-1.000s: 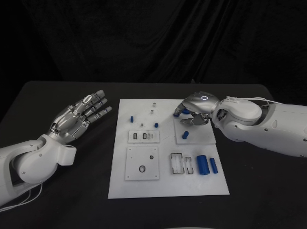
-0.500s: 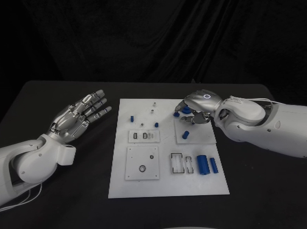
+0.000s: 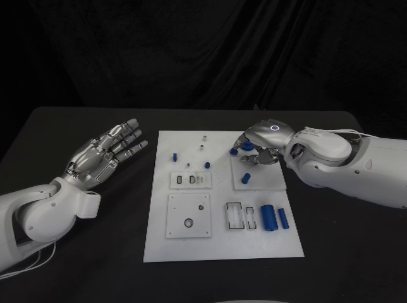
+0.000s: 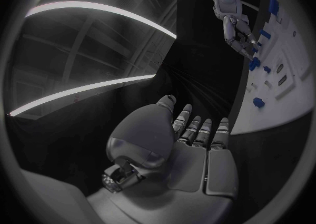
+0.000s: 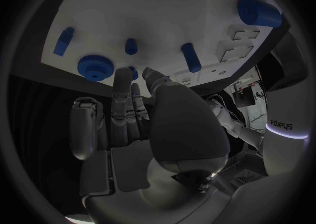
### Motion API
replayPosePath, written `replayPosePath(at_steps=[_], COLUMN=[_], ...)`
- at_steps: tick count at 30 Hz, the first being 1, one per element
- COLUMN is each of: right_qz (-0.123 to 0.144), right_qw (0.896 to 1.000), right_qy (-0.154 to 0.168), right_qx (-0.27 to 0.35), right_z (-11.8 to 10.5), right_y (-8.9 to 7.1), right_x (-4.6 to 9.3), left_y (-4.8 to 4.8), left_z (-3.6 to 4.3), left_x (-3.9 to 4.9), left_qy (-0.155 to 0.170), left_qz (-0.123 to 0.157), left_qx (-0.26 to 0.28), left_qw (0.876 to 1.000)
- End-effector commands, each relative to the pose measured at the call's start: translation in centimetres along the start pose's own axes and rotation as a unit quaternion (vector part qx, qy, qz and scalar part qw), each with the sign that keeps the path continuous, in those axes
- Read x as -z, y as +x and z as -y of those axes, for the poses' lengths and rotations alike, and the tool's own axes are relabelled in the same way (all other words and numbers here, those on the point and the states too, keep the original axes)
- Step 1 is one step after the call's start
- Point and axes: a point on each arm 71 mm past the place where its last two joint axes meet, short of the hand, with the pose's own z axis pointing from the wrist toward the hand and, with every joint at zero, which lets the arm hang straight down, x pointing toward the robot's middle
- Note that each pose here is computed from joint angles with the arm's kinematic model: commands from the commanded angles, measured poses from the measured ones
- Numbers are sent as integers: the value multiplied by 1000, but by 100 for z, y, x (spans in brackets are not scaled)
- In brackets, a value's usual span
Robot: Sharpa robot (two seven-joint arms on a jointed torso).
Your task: Assemble the parts on the task board
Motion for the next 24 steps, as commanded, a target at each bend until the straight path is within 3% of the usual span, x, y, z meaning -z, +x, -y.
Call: replayPosePath(at_steps=[1,24], right_qz=[-15,-54], right_qw=[1000,998], right_qy=[12,17], right_qx=[3,11], right_z=[14,1], right_y=[30,90], right_x=[-5,-104], left_y=[13,2], left_z=[45,29], left_x=[-5,-16], left_qy=[37,35], left_qz=[-5,-6], left_qx=[7,8], left_qw=[999,999])
